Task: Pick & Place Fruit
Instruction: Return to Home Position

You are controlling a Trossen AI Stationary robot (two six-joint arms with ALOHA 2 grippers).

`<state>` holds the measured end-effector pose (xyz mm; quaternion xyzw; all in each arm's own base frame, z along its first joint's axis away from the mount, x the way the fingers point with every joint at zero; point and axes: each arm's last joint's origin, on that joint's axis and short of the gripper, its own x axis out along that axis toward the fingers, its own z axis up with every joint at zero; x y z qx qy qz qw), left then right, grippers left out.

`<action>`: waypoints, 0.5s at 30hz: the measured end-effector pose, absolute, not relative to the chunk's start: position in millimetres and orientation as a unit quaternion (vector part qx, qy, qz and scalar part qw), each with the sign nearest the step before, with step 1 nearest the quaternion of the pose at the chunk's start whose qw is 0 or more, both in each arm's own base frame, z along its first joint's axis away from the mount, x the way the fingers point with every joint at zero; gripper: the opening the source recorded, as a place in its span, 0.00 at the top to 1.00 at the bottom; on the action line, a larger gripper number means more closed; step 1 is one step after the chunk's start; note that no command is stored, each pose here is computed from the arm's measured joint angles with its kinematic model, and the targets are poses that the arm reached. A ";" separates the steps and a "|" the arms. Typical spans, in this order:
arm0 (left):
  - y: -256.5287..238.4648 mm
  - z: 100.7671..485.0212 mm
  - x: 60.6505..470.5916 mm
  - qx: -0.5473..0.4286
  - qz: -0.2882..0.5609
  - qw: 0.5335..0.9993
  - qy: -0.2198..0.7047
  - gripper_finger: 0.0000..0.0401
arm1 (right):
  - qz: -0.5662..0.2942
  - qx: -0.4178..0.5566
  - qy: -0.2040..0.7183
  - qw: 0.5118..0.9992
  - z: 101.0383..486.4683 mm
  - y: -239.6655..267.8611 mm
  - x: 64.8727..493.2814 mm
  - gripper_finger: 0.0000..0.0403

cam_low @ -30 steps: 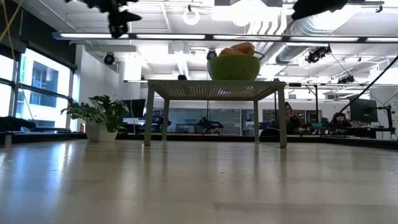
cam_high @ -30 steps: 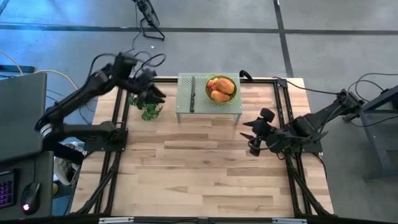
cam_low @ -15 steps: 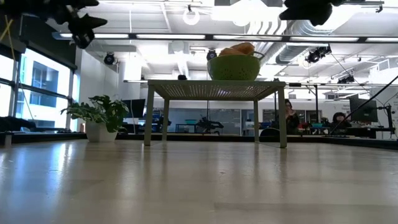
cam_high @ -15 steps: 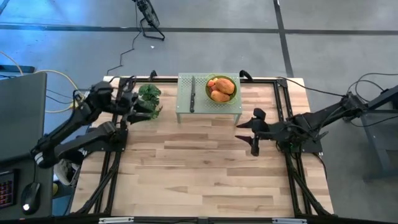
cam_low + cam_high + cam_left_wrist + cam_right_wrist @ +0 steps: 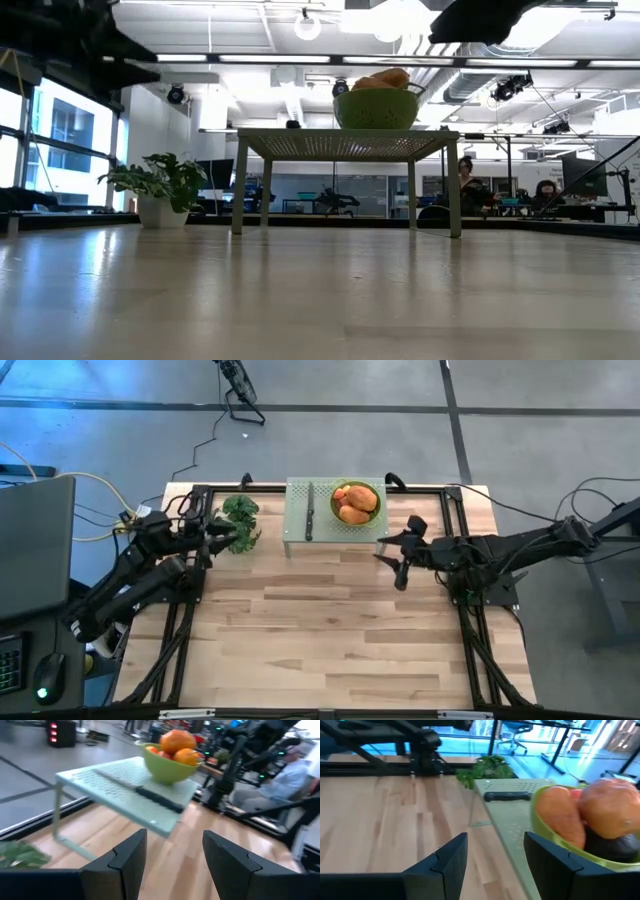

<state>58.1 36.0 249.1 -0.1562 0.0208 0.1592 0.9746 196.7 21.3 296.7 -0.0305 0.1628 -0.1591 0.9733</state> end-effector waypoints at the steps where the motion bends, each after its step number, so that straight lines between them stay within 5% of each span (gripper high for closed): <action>1: 36.2 245.0 57.9 -0.156 0.165 0.974 0.020 0.53 | -0.164 -0.029 0.163 0.973 296.8 18.6 197.1 0.53; 15: 47.3 205.2 68.5 -0.132 0.182 0.974 -0.023 0.53 | -0.199 -0.019 0.100 0.975 249.5 -9.7 197.3 0.53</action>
